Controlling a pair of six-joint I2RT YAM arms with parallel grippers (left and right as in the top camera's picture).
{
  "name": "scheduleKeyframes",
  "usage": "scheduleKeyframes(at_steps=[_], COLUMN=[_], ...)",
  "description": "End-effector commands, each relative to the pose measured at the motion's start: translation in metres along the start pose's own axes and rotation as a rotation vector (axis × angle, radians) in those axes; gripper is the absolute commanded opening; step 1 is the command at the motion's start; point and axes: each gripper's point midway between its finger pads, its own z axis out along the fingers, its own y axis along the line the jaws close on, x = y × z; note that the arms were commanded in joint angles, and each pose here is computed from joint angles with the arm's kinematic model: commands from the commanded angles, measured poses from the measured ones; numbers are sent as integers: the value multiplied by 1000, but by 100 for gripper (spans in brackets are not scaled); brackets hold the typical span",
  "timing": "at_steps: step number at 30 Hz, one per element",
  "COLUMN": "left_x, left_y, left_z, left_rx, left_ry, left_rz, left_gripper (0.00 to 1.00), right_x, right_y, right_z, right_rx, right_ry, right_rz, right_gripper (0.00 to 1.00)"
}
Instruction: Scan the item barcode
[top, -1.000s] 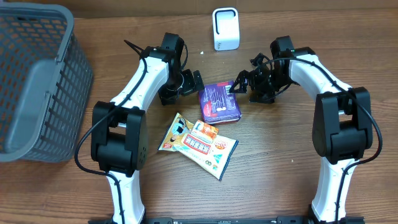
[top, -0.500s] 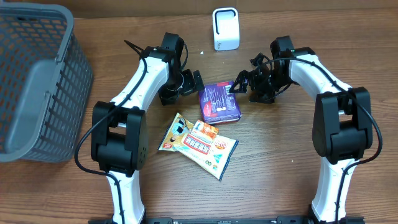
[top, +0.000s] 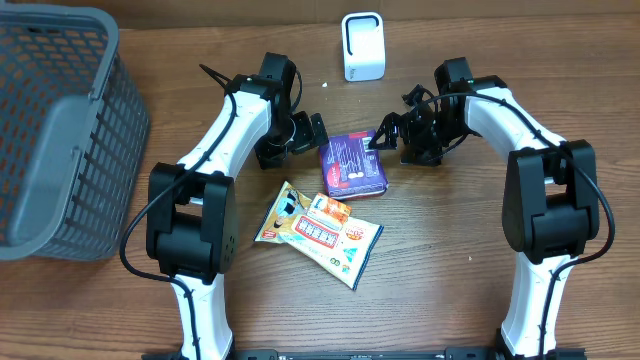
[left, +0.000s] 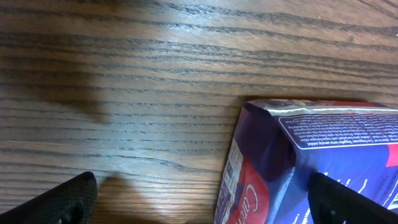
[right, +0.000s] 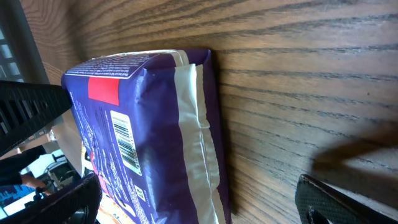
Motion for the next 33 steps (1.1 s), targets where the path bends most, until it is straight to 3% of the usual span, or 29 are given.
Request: scheduleKeyframes(at_steps=[1,12,18,26,33], left_x=[2,2,2,2,2], left_y=[0,0,0,0,0], left_z=[2,2,2,2,2], left_rx=[-10,-10,-10,-10,-10], left_ry=[1,1,1,1,1], left_rz=[25,25,25,25,25], left_gripper=[100,100,100,100,100], right_x=[0,4,8,19,29], right_y=[4,17,18,25,22], right_z=[-6,-6,-5,15,30], right_rx=[-16,-89,-88,-53,30], right_ry=[-9,7,25,55,80], right_rz=[-8,-6,0,-43,-10], right_gripper=[100,100,97,85,83])
